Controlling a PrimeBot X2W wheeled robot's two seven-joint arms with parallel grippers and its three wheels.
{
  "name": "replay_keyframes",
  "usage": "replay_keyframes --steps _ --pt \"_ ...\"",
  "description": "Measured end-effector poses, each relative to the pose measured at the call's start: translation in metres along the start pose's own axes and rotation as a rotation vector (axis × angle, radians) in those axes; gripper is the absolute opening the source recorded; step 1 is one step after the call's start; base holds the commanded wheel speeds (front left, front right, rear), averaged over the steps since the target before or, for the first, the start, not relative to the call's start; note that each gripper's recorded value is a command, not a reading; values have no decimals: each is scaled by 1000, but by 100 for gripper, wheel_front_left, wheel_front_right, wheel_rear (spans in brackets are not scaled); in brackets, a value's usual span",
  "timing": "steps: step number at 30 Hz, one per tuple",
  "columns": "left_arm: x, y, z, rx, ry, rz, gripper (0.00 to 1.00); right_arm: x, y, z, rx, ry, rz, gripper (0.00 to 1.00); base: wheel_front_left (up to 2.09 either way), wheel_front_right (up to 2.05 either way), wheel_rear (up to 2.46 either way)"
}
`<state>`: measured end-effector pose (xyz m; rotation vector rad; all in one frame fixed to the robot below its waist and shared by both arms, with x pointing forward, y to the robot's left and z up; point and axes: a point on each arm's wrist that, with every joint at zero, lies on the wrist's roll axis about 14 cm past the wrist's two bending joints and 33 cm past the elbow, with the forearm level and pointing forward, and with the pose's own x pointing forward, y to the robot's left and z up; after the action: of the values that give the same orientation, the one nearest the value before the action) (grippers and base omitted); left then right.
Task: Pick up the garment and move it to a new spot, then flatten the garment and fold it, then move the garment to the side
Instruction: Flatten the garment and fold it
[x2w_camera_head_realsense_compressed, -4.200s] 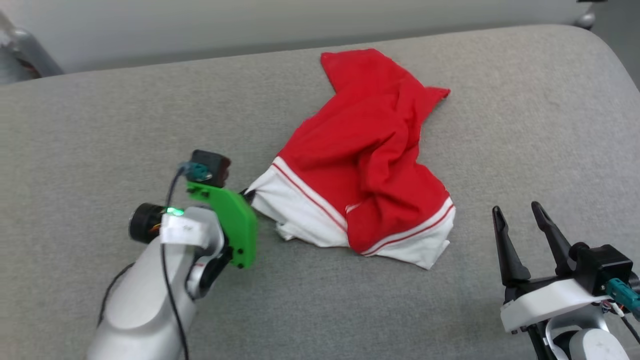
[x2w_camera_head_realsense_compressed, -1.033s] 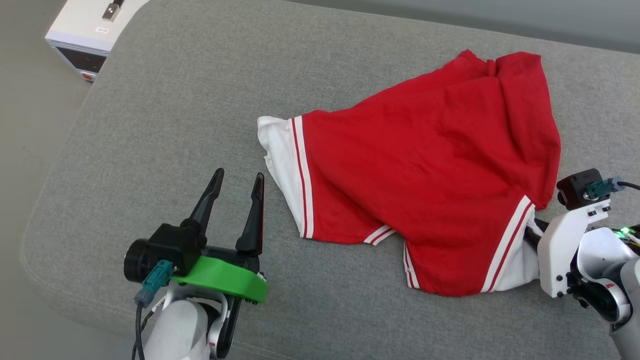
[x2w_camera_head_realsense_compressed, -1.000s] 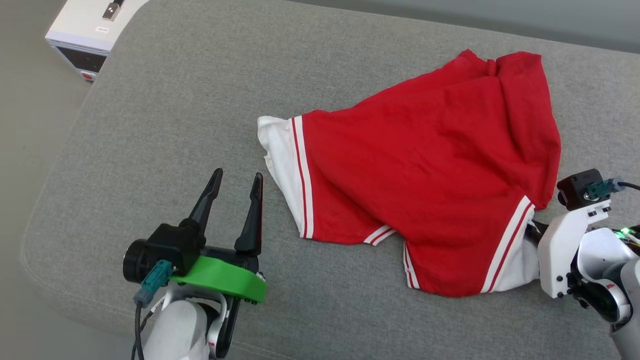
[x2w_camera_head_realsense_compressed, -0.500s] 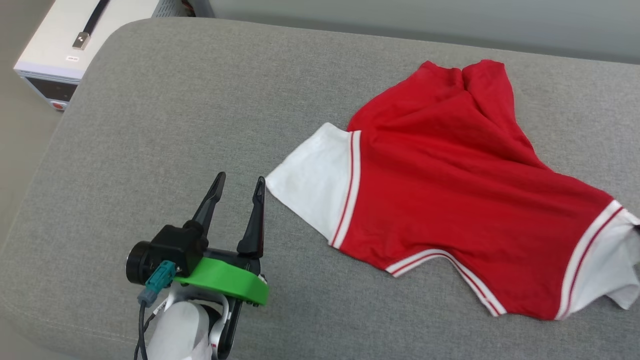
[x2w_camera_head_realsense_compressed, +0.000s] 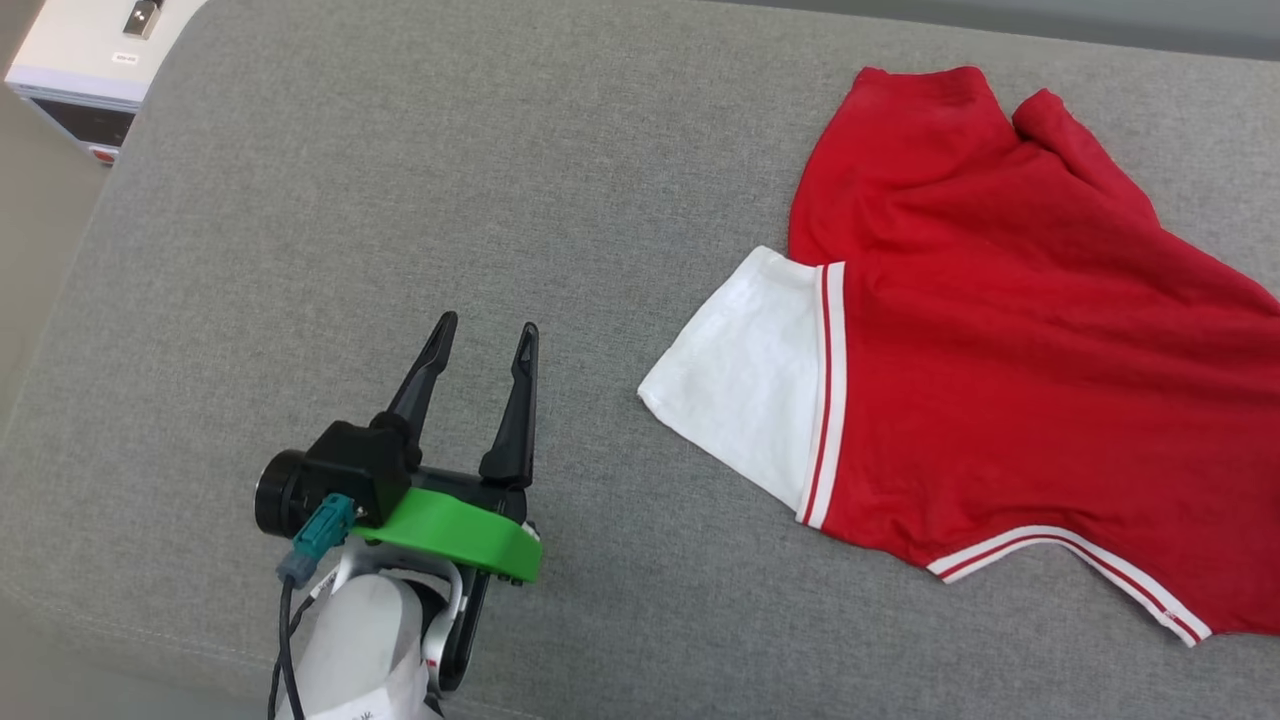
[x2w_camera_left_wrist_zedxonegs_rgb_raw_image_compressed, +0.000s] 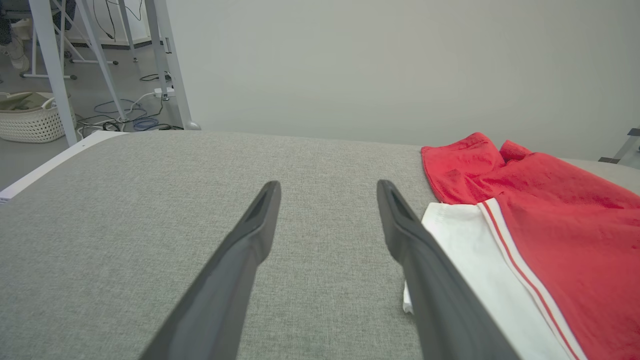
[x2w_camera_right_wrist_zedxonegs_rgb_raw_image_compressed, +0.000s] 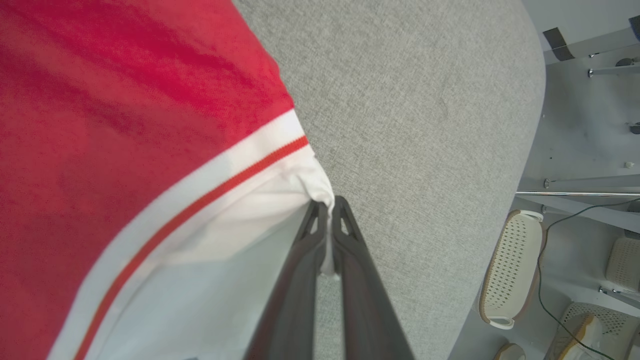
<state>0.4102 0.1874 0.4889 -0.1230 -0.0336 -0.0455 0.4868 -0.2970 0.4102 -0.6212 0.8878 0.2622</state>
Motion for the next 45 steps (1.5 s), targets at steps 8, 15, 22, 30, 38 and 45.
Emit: replay_keyframes --steps 8,15,22,30,38,45 --pt "0 2 -1 1 4 8 100 13 9 14 40 -91 -2 100 0 0 0" --pt "1 -9 12 -8 -33 -27 100 -11 2 39 155 -274 -37 100 0 0 0" --pt "-3 -26 22 -26 -62 -71 100 -70 -23 82 283 -622 -133 100 0 0 0" --pt "-4 -47 26 -60 -75 -128 100 -138 -6 80 453 -943 -204 100 0 0 0" --pt "-8 -71 22 -86 -60 -193 100 -178 32 45 640 -1071 -271 100 0 0 0" --pt "-16 -80 3 -100 0 -218 100 -188 60 33 727 -1089 -269 100 0 0 0"
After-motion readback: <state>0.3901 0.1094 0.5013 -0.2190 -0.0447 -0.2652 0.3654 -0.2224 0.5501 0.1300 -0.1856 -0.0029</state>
